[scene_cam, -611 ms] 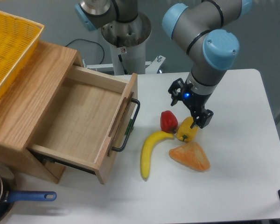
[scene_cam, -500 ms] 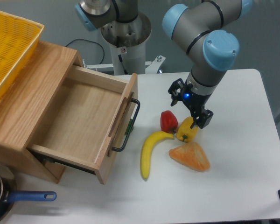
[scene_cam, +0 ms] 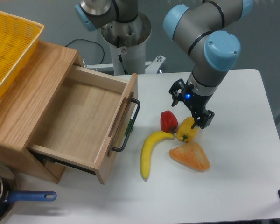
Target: Pick up the banana
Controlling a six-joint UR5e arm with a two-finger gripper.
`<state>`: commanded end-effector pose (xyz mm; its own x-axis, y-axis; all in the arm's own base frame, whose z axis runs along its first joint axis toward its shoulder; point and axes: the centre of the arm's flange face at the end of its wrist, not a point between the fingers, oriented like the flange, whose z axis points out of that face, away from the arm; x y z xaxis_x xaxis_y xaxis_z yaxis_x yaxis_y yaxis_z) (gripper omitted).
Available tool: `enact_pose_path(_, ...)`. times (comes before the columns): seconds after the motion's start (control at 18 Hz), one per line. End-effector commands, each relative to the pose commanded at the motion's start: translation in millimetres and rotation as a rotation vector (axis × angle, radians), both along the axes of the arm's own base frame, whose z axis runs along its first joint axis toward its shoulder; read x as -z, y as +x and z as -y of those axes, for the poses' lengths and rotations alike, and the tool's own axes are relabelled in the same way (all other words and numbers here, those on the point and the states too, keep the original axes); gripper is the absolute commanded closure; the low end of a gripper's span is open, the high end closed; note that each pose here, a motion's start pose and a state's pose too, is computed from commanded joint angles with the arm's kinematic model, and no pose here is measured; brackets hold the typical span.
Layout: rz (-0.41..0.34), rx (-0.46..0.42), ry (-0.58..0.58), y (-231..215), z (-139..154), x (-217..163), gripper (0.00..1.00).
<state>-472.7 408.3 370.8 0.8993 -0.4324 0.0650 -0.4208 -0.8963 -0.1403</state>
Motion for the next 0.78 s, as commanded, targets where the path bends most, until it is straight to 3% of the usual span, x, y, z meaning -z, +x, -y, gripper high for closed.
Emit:
enact_pose_path(0.28,0.006,-0.036,-0.011,-9,0,20,0.0)
enact_pose_path(0.44,0.037,-0.139,-0.028,-17,-5,41,0.0)
enact_pose_path(0.78,0.077,-0.239,0.002,-17,-13,53,0.0)
